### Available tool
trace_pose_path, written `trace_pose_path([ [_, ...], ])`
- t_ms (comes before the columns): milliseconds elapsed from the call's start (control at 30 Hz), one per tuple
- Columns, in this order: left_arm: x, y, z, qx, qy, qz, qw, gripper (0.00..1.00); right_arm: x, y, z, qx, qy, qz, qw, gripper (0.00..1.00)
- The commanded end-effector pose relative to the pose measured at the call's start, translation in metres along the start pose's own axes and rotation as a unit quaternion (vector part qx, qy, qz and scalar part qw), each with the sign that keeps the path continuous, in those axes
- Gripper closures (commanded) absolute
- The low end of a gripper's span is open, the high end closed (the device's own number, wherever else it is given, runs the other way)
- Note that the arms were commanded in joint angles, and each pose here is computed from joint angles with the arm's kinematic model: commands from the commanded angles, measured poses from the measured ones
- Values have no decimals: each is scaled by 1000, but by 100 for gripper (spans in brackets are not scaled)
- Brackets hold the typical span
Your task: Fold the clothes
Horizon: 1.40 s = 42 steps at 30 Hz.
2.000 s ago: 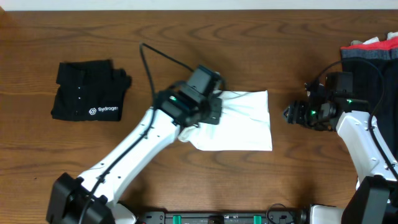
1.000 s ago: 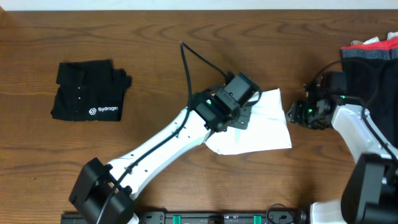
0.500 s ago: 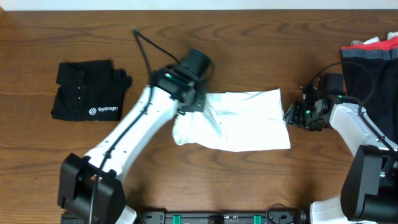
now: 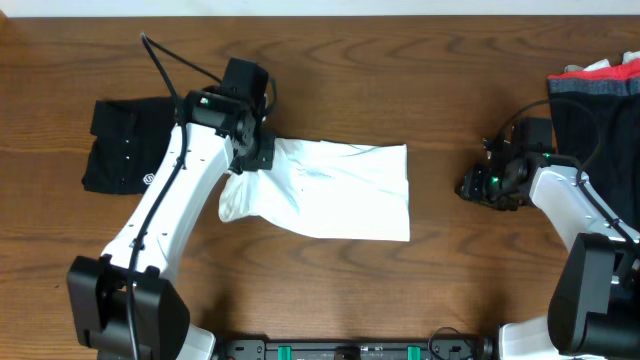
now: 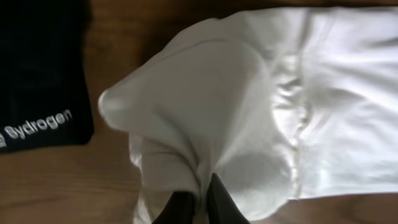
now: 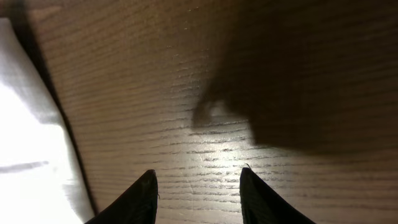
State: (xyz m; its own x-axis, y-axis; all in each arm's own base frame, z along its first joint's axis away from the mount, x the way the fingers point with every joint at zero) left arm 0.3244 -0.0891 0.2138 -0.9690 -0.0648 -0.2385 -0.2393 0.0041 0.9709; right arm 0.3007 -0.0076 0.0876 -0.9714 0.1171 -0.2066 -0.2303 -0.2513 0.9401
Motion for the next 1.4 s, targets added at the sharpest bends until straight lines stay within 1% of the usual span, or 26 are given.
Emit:
trace_pose_path([
  [0,-14,45,-17,21,-36,-67,997,94,0,1,0,-4,-5,-3,1000,58],
  [133,-10,66,-55,51,-75,-95,991,94,0,1,0,-4,-5,-3,1000,58],
  [233,5,66,-95,76,-114,-100,986,94,0,1,0,-5,-5,-3,1000,57],
  [333,25,49,-136,86,-154,-77,981,94,0,1,1,-12,-5,-3,1000,57],
  [433,48,16,-177,80,-199,-42,976,94,0,1,3,-22,-3,-3,1000,56],
  [567,73,-22,-221,82,-238,-22,968,92,0,1,5,-30,-3,-3,1000,55],
  [667,93,-43,-246,86,-256,-15,963,83,0,1,5,-30,-3,-2,1000,54],
  [700,98,-46,-253,89,-264,-16,960,66,0,1,5,-30,-3,-2,1000,54],
  [733,102,-47,-257,92,-269,-18,958,47,0,1,5,-30,-3,-1,1000,53],
  [767,104,-46,-261,97,-273,-21,957,41,0,1,5,-30,-3,-1,1000,52],
  [800,107,-44,-265,102,-277,-26,955,37,0,1,5,-30,-3,-1,1000,51],
  [867,105,-34,-268,107,-277,-35,954,28,0,1,5,-30,-3,-1,1000,50],
  [933,98,-21,-265,96,-275,-46,955,27,0,1,5,-30,-3,-1,1000,48],
  [1067,75,15,-245,42,-262,-85,960,24,2,1,7,-35,18,2,999,47],
  [1133,62,34,-229,21,-251,-97,963,23,2,0,13,-45,39,3,998,47],
  [1200,50,49,-210,8,-233,-103,967,23,2,-1,26,-78,70,1,995,47],
  [1367,19,75,-148,-16,-161,-106,981,23,4,-6,72,-142,162,-6,976,47],
])
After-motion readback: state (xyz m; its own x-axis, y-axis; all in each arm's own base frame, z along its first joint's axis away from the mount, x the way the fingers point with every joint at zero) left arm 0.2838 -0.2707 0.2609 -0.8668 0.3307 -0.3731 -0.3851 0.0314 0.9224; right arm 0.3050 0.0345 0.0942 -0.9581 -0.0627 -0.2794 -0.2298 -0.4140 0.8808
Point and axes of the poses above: each gripper's point midway between its finger pads, its own y axis back along the fingers, its own z axis along the line the jaws close on, x = y × z, the point moved 7 cm from there along y, back along the fingers, and after that the axes turned 10 degrees about y, right-handed, at the moved point
